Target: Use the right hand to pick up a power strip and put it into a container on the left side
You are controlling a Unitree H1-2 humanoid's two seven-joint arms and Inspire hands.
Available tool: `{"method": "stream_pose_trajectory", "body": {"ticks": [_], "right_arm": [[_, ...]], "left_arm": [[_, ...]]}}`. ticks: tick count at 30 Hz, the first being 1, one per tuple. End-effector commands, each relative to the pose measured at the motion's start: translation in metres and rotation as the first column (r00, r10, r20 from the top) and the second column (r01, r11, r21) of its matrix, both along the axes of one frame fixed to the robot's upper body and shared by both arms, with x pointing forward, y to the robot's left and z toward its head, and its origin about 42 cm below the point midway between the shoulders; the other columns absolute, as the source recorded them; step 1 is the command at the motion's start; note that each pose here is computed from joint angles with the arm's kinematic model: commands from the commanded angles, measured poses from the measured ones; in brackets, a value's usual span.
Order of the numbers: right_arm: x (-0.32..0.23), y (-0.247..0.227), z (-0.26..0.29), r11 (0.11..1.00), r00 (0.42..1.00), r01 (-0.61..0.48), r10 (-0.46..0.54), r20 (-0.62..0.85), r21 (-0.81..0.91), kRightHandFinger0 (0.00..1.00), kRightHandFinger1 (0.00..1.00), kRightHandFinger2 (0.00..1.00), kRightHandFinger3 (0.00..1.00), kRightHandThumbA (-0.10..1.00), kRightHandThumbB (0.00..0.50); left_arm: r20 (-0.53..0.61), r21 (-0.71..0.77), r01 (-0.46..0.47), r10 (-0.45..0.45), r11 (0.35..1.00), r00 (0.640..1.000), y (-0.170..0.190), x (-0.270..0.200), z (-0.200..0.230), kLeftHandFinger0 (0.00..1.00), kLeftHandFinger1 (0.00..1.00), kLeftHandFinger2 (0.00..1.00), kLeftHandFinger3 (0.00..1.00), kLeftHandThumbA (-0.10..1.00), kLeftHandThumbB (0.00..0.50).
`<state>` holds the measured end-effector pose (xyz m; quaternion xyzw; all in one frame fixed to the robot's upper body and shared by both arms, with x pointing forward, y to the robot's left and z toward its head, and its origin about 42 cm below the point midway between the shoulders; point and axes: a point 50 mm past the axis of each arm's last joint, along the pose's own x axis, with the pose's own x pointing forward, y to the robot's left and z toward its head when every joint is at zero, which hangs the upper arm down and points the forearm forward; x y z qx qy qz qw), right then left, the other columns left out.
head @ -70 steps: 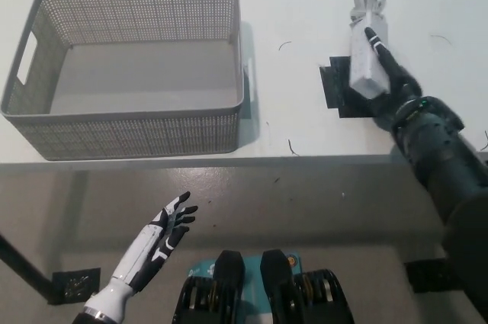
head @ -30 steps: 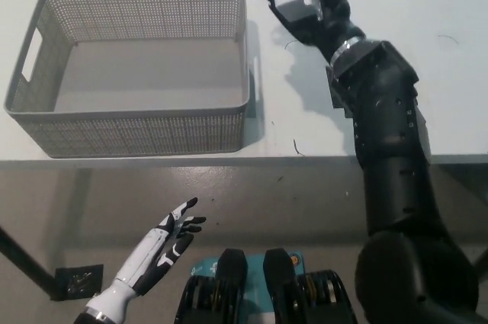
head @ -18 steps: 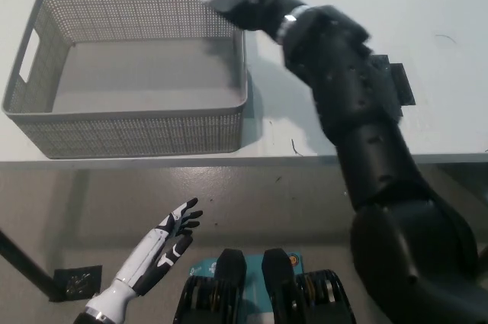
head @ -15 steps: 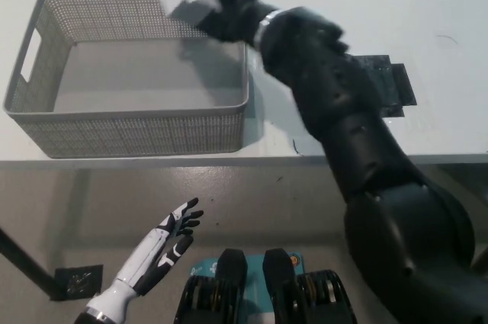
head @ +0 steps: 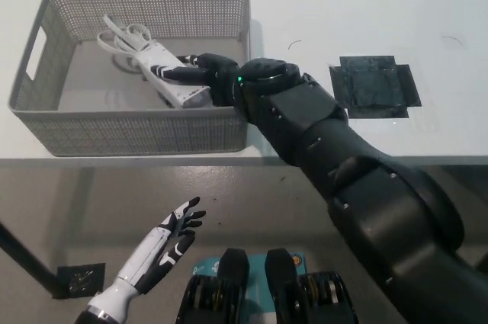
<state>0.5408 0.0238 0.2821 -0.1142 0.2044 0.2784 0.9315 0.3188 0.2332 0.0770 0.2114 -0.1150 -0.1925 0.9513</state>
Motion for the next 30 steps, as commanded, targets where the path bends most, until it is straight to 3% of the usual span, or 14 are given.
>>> {"method": "stream_pose_trajectory", "body": {"ticks": [1,6,10,11,13,17,19,21,22,26,27,28,30], "right_arm": [[0.007,0.031,0.095,0.931,0.866,-0.045,0.218,0.451,-0.363,1.00,1.00,1.00,1.00,0.74,0.371],[0.010,0.029,0.121,0.912,0.788,0.009,0.245,0.564,-0.409,1.00,1.00,1.00,1.00,0.99,0.455],[0.010,0.032,0.171,0.934,0.681,0.046,0.231,0.695,-0.355,1.00,1.00,1.00,1.00,1.00,0.476],[0.007,0.034,0.197,0.949,0.628,0.054,0.209,0.750,-0.310,1.00,1.00,1.00,1.00,1.00,0.458],[0.001,0.036,0.234,0.969,0.540,0.033,0.188,0.821,-0.244,1.00,1.00,1.00,1.00,0.98,0.412],[-0.015,0.035,0.299,0.981,0.341,0.039,0.167,0.925,-0.191,1.00,1.00,1.00,1.00,1.00,0.444],[-0.023,0.028,0.332,0.990,0.260,0.020,0.131,0.957,-0.141,1.00,1.00,1.00,1.00,1.00,0.414],[-0.033,0.011,0.369,0.999,0.182,-0.007,0.049,0.982,-0.048,1.00,1.00,1.00,1.00,1.00,0.422],[-0.036,0.005,0.379,0.999,0.156,-0.024,0.031,0.987,-0.028,1.00,1.00,1.00,1.00,1.00,0.400],[-0.042,-0.045,0.411,0.997,0.074,-0.057,-0.055,0.996,0.059,1.00,1.00,1.00,1.00,1.00,0.468],[-0.046,-0.062,0.414,0.995,0.048,-0.055,-0.077,0.996,0.080,1.00,1.00,1.00,1.00,1.00,0.430],[-0.052,-0.082,0.415,0.996,0.001,-0.036,-0.083,0.997,0.083,1.00,1.00,1.00,1.00,1.00,0.418],[-0.073,-0.135,0.406,0.993,-0.026,-0.044,-0.115,0.993,0.114,1.00,1.00,1.00,1.00,1.00,0.405]], "left_arm": [[0.079,0.022,0.048,-0.049,0.999,0.996,-0.001,0.013,0.018,0.84,0.86,0.89,1.00,1.00,0.214],[0.070,0.023,0.054,-0.055,0.998,0.996,0.000,0.013,0.017,0.84,0.86,0.88,1.00,1.00,0.222],[0.068,0.023,0.057,-0.058,0.998,0.996,-0.001,0.013,0.017,0.87,0.86,0.86,1.00,1.00,0.214],[0.068,0.023,0.060,-0.062,0.998,0.996,-0.001,0.012,0.017,0.86,0.85,0.85,1.00,1.00,0.189],[0.067,0.023,0.061,-0.062,0.998,0.996,-0.001,0.012,0.017,0.85,0.84,0.85,1.00,1.00,0.193],[0.073,0.035,0.064,-0.066,0.997,0.995,-0.002,0.014,0.018,0.84,0.84,0.85,1.00,1.00,0.191],[0.069,0.040,0.072,-0.074,0.997,0.995,-0.004,0.013,0.016,0.82,0.83,0.85,1.00,1.00,0.188],[0.066,0.034,0.074,-0.076,0.997,0.995,-0.006,0.013,0.015,0.81,0.82,0.85,1.00,1.00,0.188],[0.066,0.035,0.075,-0.078,0.997,0.995,-0.006,0.013,0.016,0.81,0.82,0.85,1.00,1.00,0.183],[0.065,0.039,0.079,-0.081,0.996,0.995,-0.005,0.012,0.016,0.83,0.83,0.85,1.00,1.00,0.200],[0.068,0.041,0.074,-0.077,0.996,0.995,-0.004,0.011,0.016,0.83,0.83,0.85,1.00,1.00,0.200],[0.070,0.041,0.068,-0.071,0.997,0.995,-0.003,0.010,0.016,0.83,0.83,0.85,1.00,1.00,0.198],[0.070,0.033,0.059,-0.061,0.998,0.996,-0.002,0.011,0.016,0.83,0.83,0.85,1.00,1.00,0.200]]}}
